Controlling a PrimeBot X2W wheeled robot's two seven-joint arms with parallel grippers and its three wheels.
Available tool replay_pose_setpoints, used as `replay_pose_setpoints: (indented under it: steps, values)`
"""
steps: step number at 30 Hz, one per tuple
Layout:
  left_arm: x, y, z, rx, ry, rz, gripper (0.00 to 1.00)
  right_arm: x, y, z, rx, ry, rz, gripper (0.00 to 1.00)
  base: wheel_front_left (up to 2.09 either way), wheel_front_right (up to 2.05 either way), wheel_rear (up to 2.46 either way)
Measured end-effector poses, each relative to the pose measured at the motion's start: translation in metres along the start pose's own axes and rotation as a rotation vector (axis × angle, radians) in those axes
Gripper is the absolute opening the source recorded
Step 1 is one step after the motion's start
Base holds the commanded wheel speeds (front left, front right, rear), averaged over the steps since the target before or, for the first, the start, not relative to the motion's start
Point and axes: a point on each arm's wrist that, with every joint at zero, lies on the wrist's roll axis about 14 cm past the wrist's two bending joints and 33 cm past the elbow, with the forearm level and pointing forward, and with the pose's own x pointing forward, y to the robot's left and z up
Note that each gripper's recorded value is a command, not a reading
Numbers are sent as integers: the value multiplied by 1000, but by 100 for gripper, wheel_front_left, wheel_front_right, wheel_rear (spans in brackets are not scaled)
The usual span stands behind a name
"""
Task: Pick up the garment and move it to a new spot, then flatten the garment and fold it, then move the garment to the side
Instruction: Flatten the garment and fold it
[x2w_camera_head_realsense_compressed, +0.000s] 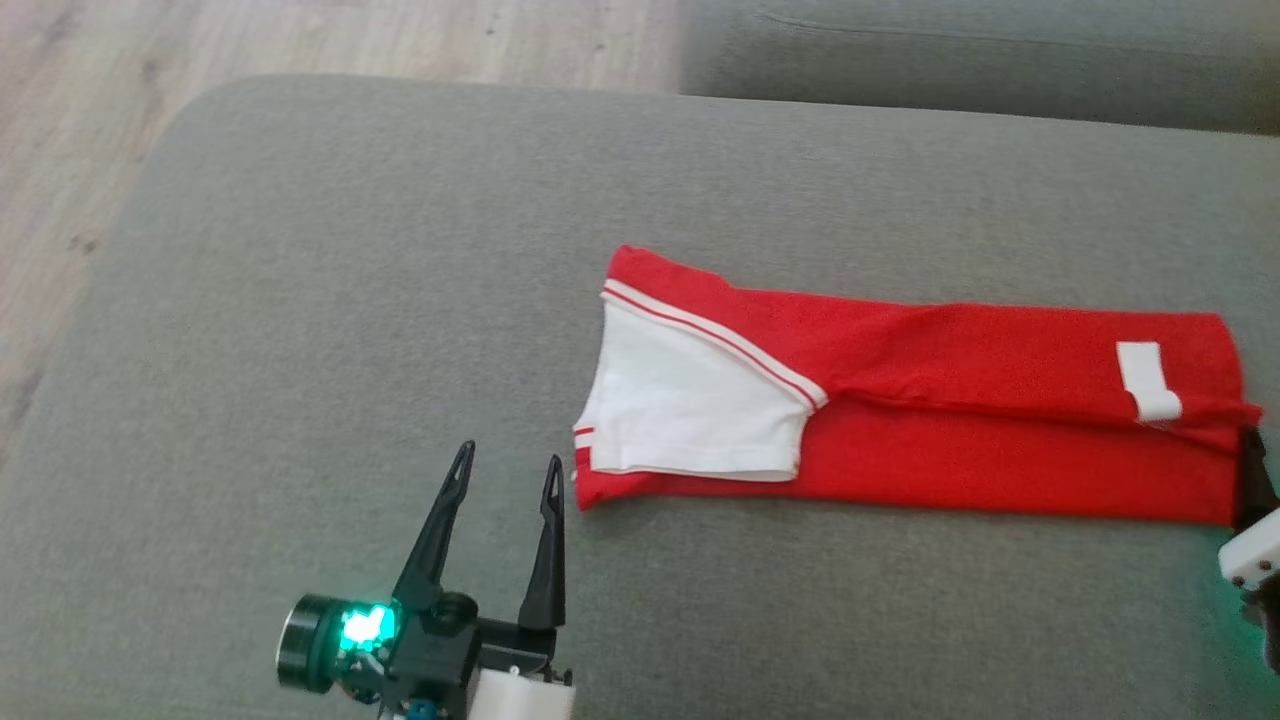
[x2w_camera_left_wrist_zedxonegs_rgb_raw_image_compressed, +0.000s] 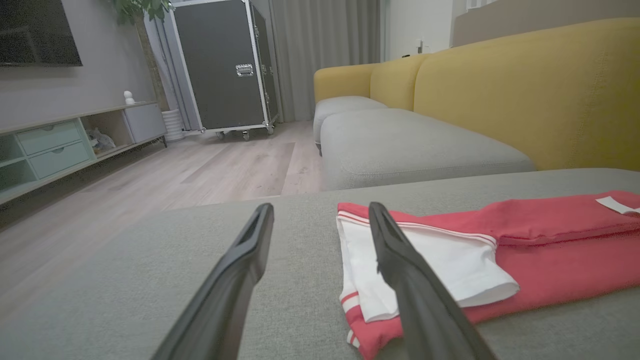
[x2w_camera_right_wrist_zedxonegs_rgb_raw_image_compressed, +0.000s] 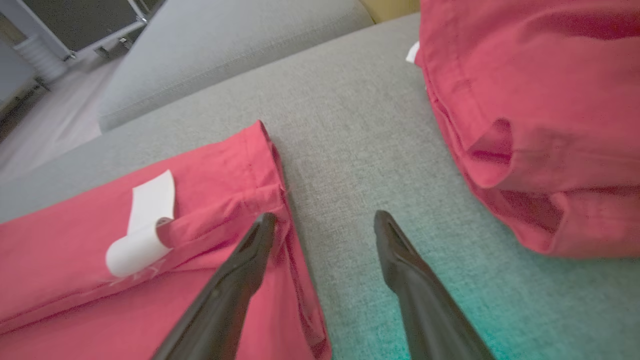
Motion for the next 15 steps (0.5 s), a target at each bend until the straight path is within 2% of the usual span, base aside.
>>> replay_pose_setpoints:
  steps: [2,3,4,5,6,7,8,15]
  values:
    - [-2,5,3,9,-14,21,100,7,2,-3,-8,36,-14,100,0,0,0]
    - [-3,7,3,12,-17,26,100,9,3,-6,-14,58,-17,90,0,0,0]
    - [-3,8,4,14,-20,31,100,11,5,-10,-19,80,-19,70,0,0,0]
    - [-3,10,5,16,-25,37,100,12,8,-14,-20,97,-16,45,0,0,0]
    - [-3,12,6,21,-30,45,100,13,12,-16,-17,109,-12,45,0,0,0]
    - [-3,14,7,23,-32,48,100,14,15,-19,-12,119,-9,27,0,0,0]
    - [-4,15,7,24,-34,50,100,14,18,-20,-8,128,-3,0,0,0,0]
    - [-3,18,8,18,-43,58,100,7,20,-14,31,104,13,0,0,0,0]
